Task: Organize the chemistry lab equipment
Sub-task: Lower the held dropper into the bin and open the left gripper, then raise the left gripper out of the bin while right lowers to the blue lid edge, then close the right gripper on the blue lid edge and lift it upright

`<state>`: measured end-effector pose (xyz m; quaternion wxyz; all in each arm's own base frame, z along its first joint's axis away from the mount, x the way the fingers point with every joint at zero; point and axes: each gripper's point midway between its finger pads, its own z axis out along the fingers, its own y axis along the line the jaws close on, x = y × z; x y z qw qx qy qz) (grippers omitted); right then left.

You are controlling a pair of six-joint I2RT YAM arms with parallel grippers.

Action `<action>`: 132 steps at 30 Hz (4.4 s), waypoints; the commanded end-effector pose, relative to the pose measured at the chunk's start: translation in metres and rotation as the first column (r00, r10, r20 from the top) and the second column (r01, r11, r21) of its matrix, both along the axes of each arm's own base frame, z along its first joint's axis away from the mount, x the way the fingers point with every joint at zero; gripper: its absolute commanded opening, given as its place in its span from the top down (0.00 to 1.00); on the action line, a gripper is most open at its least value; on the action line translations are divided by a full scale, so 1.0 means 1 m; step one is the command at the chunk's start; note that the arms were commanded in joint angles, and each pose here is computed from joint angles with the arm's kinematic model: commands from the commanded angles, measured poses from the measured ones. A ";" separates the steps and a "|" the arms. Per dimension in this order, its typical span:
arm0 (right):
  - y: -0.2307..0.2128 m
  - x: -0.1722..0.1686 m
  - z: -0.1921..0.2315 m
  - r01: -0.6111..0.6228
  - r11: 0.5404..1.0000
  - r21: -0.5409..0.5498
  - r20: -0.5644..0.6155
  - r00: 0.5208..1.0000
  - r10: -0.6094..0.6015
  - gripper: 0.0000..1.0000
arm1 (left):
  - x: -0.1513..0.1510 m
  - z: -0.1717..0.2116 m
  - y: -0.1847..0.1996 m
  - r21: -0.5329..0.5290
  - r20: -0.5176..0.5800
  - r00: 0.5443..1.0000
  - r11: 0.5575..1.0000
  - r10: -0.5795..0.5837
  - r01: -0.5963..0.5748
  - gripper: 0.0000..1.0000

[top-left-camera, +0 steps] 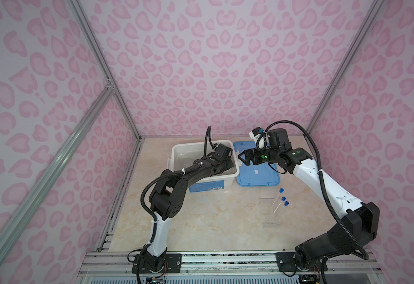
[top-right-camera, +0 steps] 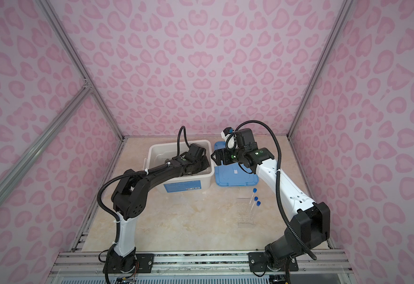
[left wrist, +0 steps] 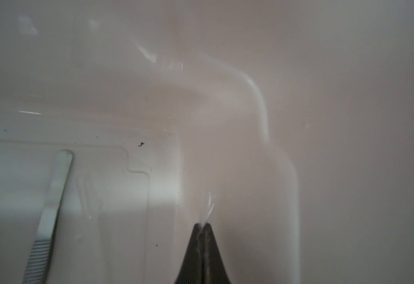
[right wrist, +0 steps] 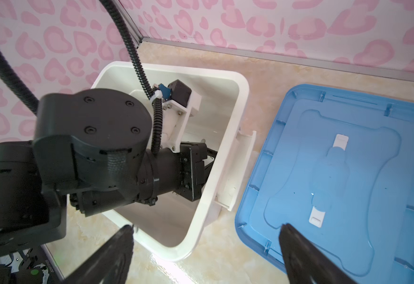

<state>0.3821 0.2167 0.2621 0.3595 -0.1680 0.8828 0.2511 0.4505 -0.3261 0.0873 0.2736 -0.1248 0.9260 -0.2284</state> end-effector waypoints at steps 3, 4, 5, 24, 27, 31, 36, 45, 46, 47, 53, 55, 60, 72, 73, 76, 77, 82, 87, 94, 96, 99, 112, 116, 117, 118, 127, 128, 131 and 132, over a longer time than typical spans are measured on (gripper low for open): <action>-0.002 0.000 -0.008 0.001 1.000 -0.020 -0.005 1.000 -0.001 0.07 | 0.006 -0.011 -0.007 -0.030 -0.001 1.000 1.000 -0.001 0.001 0.97; -0.002 0.000 -0.007 0.002 1.000 -0.020 -0.003 1.000 -0.002 0.07 | 0.005 -0.015 -0.007 -0.028 -0.011 1.000 1.000 0.002 -0.002 0.97; -0.002 0.000 -0.008 0.002 1.000 -0.022 -0.003 1.000 -0.003 0.07 | 0.005 -0.017 -0.006 -0.030 -0.011 1.000 1.000 0.004 -0.004 0.97; -0.008 -0.005 -0.005 0.012 0.999 -0.038 0.010 1.000 -0.012 0.07 | 0.001 -0.013 0.006 0.045 0.006 1.000 0.999 0.005 -0.006 0.56; -0.009 -0.006 -0.002 0.014 0.999 -0.037 0.015 1.000 -0.013 0.07 | 0.000 -0.010 0.007 0.045 0.010 1.000 0.999 0.008 -0.008 0.54; -0.010 -0.007 0.000 0.016 0.999 -0.038 0.017 1.000 -0.015 0.07 | 0.001 0.003 0.013 0.055 0.041 0.999 0.998 0.018 -0.020 0.48; -0.011 -0.008 0.002 0.019 0.999 -0.042 0.020 1.000 -0.018 0.07 | 0.000 0.026 0.017 0.050 0.082 0.996 0.998 0.021 -0.025 0.22; -0.013 -0.009 0.008 0.028 0.999 -0.041 0.032 0.999 -0.027 0.07 | -0.007 0.058 0.028 0.030 0.141 0.989 0.999 0.039 -0.043 0.05; -0.014 -0.010 0.009 0.029 0.999 -0.043 0.035 0.999 -0.027 0.07 | -0.009 0.063 0.030 0.026 0.148 0.988 0.999 0.039 -0.044 0.05; -0.015 -0.010 0.011 0.031 0.999 -0.044 0.040 0.999 -0.030 0.07 | -0.011 0.072 0.033 0.022 0.163 0.986 0.999 0.045 -0.050 0.04; -0.029 -0.010 0.017 0.071 0.996 -0.061 0.052 0.996 -0.068 0.03 | -0.032 0.144 0.055 -0.023 0.291 0.955 0.998 0.055 -0.051 0.02; -0.037 -0.008 0.017 0.097 0.994 -0.059 0.047 0.994 -0.095 0.02 | -0.043 0.167 0.063 -0.034 0.331 0.942 0.999 0.048 -0.039 0.02; -0.068 0.003 0.007 0.186 0.978 -0.091 0.043 0.982 -0.183 0.02 | -0.076 0.204 0.080 -0.054 0.390 0.921 0.998 0.003 0.020 0.02; -0.185 0.034 -0.074 0.457 0.848 -0.268 -0.087 0.865 -0.494 0.10 | -0.162 0.238 0.090 -0.177 0.427 0.889 0.949 -0.165 0.261 0.02; -0.196 0.035 -0.086 0.470 0.834 -0.290 -0.111 0.849 -0.517 0.12 | -0.168 0.237 0.089 -0.190 0.426 0.886 0.939 -0.183 0.286 0.02; -0.214 0.039 -0.114 0.466 0.827 -0.314 -0.194 0.821 -0.537 0.20 | -0.183 0.232 0.082 -0.219 0.420 0.876 0.911 -0.236 0.350 0.02; -0.217 0.040 -0.122 0.464 0.823 -0.328 -0.210 0.813 -0.543 0.22 | -0.186 0.230 0.082 -0.221 0.418 0.875 0.906 -0.246 0.360 0.02; -0.231 0.047 -0.165 0.454 0.805 -0.383 -0.277 0.775 -0.569 0.30 | -0.195 0.218 0.086 -0.231 0.409 0.877 0.901 -0.251 0.366 0.02; -0.234 0.061 -0.196 0.422 0.815 -0.398 -0.325 0.766 -0.555 0.40 | -0.202 0.206 0.081 -0.262 0.397 0.875 0.880 -0.277 0.397 0.02; -0.226 0.076 -0.222 0.382 0.843 -0.379 -0.366 0.775 -0.515 0.48 | -0.204 0.194 0.081 -0.256 0.385 0.877 0.879 -0.288 0.401 0.03; -0.228 0.085 -0.220 0.378 0.836 -0.397 -0.349 0.780 -0.519 0.50 | -0.203 0.191 0.082 -0.246 0.380 0.879 0.885 -0.286 0.395 0.02; -0.231 0.088 -0.226 0.368 0.831 -0.417 -0.356 0.775 -0.522 0.53 | -0.201 0.189 0.085 -0.237 0.384 0.881 0.893 -0.276 0.383 0.02; -0.217 0.081 -0.255 0.273 0.832 -0.483 -0.393 0.781 -0.485 0.76 | -0.197 0.184 0.088 -0.214 0.361 0.893 0.908 -0.268 0.359 0.03; -0.218 0.080 -0.250 0.284 0.827 -0.485 -0.392 0.774 -0.496 0.94 | -0.197 0.189 0.088 -0.217 0.366 0.892 0.908 -0.265 0.358 0.03; -0.220 0.080 -0.247 0.295 0.825 -0.483 -0.387 0.773 -0.503 0.95 | -0.197 0.189 0.088 -0.218 0.366 0.893 0.908 -0.263 0.357 0.03; -0.222 0.081 -0.241 0.308 0.822 -0.479 -0.379 0.771 -0.511 0.96 | -0.197 0.189 0.089 -0.215 0.363 0.895 0.911 -0.260 0.352 0.03; -0.235 0.081 -0.164 0.435 0.794 -0.424 -0.259 0.782 -0.567 1.00 | -0.191 0.191 0.092 -0.197 0.361 0.902 0.926 -0.237 0.322 0.03; -0.237 0.080 -0.154 0.450 0.789 -0.418 -0.243 0.782 -0.575 1.00 | -0.190 0.192 0.094 -0.197 0.368 0.902 0.929 -0.225 0.312 0.03; -0.241 0.075 -0.130 0.480 0.777 -0.408 -0.201 0.783 -0.589 1.00 | -0.188 0.201 0.097 -0.205 0.389 0.899 0.933 -0.200 0.296 0.03; -0.243 0.074 -0.124 0.490 0.773 -0.402 -0.192 0.781 -0.595 1.00 | -0.187 0.202 0.096 -0.203 0.391 0.898 0.933 -0.201 0.297 0.03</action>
